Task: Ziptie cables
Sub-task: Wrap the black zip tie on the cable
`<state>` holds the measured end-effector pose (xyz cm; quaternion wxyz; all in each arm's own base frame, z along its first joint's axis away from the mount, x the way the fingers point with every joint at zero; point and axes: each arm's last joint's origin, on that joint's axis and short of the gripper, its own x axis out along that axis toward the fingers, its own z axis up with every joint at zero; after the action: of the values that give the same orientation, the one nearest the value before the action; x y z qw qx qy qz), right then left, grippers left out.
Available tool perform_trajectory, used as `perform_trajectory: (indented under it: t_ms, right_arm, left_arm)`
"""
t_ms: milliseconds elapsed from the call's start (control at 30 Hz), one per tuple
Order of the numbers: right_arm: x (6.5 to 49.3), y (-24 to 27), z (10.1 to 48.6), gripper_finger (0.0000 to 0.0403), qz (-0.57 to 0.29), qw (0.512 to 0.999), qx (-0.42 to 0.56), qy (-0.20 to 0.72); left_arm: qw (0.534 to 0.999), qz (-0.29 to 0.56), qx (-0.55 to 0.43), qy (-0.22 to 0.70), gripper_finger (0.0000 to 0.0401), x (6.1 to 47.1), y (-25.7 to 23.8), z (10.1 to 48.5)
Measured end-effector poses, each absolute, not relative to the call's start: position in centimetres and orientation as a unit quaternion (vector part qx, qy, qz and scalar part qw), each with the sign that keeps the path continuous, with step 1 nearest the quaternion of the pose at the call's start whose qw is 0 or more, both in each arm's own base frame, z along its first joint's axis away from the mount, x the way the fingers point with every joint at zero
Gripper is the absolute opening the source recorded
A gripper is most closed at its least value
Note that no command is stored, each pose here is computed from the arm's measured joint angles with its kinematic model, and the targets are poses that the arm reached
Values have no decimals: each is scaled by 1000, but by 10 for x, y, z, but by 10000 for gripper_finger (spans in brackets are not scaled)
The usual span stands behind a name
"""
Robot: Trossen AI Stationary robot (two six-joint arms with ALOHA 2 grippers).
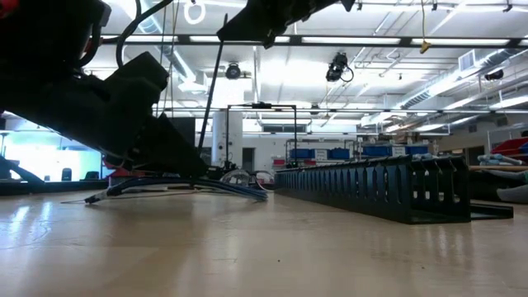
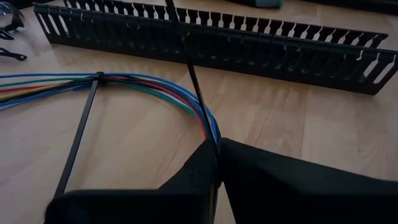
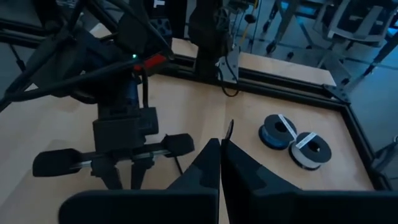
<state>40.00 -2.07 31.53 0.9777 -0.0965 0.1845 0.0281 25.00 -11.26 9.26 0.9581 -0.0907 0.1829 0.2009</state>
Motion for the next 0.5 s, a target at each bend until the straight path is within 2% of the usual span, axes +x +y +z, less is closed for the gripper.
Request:
perform_trajectory:
  t_ms: [267, 367, 500]
  right_arm:
    - [395, -20, 311, 9, 112, 969, -39, 217]
    - [390, -19, 303, 33, 118, 957, -30, 262]
    - [384, -20, 294, 84, 103, 943, -27, 316]
  left_arm:
    - [956, 209, -94, 183, 3, 249, -112, 91]
    - [956, 214, -97, 178, 1, 249, -112, 92]
    - [954, 226, -101, 169, 1, 249, -111, 93]
